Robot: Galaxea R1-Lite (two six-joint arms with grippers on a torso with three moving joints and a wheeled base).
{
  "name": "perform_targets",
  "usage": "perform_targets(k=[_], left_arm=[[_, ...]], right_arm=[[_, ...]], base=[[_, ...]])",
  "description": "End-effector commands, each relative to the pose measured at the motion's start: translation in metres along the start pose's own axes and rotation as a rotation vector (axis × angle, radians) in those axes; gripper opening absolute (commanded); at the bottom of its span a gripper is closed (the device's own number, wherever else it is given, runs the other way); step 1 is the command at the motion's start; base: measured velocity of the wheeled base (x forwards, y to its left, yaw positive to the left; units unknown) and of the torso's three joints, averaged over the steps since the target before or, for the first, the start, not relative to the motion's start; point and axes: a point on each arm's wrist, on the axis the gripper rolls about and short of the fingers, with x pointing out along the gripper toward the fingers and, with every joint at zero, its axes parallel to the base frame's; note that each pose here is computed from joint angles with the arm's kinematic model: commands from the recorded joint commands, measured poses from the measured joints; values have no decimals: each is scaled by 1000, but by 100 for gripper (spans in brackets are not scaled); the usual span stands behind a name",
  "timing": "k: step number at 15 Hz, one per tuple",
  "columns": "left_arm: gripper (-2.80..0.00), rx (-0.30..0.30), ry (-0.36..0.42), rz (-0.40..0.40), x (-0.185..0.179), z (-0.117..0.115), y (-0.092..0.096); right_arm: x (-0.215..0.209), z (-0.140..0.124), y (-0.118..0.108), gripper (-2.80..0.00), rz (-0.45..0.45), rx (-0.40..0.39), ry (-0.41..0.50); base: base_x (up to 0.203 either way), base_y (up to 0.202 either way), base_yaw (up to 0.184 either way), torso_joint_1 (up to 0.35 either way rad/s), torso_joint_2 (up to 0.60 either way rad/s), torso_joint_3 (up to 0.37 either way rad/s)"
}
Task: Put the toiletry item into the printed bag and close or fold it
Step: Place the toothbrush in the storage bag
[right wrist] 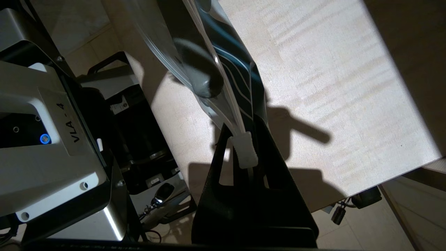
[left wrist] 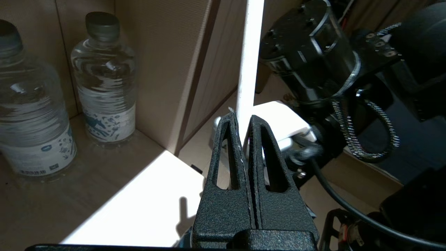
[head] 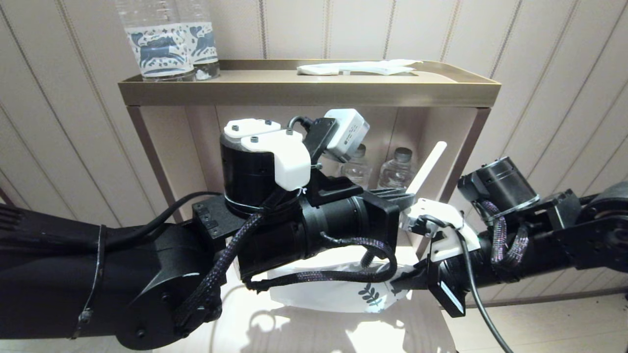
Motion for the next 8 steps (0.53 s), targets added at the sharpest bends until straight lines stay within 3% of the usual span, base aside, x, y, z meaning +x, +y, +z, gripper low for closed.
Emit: perform_targets(k=[1,8], left_arm=[[-280,-5,11,1,2,-5,1],[-280,-14,75,12,1,-28,7]], right_arm=[[1,0,0,-280,4,-3,1],[2,-1,1,-280,19,-2,2]], base=[[0,0,0,0,0,0],[0,0,0,0,0,0]])
